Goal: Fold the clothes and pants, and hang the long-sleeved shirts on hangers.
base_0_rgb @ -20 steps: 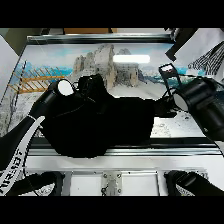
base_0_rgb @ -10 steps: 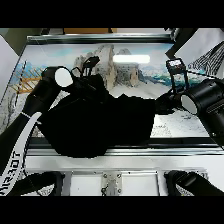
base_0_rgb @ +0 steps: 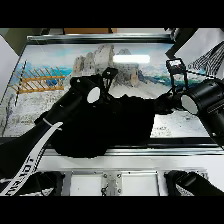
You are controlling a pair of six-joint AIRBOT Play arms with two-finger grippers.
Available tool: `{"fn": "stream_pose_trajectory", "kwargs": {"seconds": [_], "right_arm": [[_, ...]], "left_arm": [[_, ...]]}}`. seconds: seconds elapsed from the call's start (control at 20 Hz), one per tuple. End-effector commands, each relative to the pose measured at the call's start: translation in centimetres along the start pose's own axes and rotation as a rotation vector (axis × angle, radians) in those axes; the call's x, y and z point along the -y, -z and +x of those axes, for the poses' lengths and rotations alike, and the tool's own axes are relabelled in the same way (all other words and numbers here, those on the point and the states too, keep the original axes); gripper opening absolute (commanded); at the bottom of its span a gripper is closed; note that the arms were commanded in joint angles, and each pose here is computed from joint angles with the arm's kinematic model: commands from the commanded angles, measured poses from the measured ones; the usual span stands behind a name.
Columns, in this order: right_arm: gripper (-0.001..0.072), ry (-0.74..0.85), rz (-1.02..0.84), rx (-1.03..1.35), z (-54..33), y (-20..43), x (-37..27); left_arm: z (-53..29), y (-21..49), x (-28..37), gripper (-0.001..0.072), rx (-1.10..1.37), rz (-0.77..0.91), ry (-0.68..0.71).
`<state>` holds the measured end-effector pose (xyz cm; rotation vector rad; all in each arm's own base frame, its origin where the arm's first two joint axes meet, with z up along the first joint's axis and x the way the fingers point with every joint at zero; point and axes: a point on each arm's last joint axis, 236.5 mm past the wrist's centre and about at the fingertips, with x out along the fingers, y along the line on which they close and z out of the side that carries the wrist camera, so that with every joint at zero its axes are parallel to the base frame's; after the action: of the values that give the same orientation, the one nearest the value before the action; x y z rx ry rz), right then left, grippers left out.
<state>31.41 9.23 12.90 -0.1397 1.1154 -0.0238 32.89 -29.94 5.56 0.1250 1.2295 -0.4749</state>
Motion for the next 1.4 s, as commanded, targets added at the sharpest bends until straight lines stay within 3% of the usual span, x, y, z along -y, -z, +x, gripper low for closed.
{"fn": "stream_pose_trajectory", "kwargs": {"seconds": [0.0, 0.3, 0.4, 0.45, 0.65, 0.9, 1.15, 1.35], "right_arm": [[0.0015, -0.028, 0.003, -0.012, 0.0, 0.3, -0.7], [0.0015, -0.051, 0.005, -0.024, -0.1, 0.6, -1.2], [0.0015, -0.047, -0.004, -0.023, -0.1, 0.6, -1.1], [0.0015, -0.048, -0.044, -0.019, -0.1, 0.5, -1.1], [0.0014, 0.034, -0.134, -0.024, -1.1, 0.5, 1.4], [0.0013, 0.038, -0.078, -0.007, -2.2, -0.8, 3.9], [0.0014, -0.084, -0.061, -0.07, -0.9, -0.4, 1.1], [0.0015, -0.093, -0.075, -0.156, 2.4, -0.2, -0.4]], "left_arm": [[3.5, -0.8, -1.0, 0.0528, -0.006, -0.036, -0.038], [6.9, -0.5, -2.2, 0.0525, -0.052, -0.084, -0.056], [7.0, -0.8, -2.4, 0.0136, -0.042, -0.078, -0.061], [6.5, -0.8, -2.8, 0.0011, -0.041, -0.084, -0.063], [-0.5, 0.0, -4.1, 0.0012, -0.028, -0.052, -0.068], [-8.0, 6.9, -1.2, 0.0012, -0.117, 0.064, -0.046], [-4.3, 13.0, 0.7, 0.0012, -0.172, 0.082, -0.027], [-2.1, 10.6, 0.1, 0.0012, -0.2, -0.006, 0.033]]}}
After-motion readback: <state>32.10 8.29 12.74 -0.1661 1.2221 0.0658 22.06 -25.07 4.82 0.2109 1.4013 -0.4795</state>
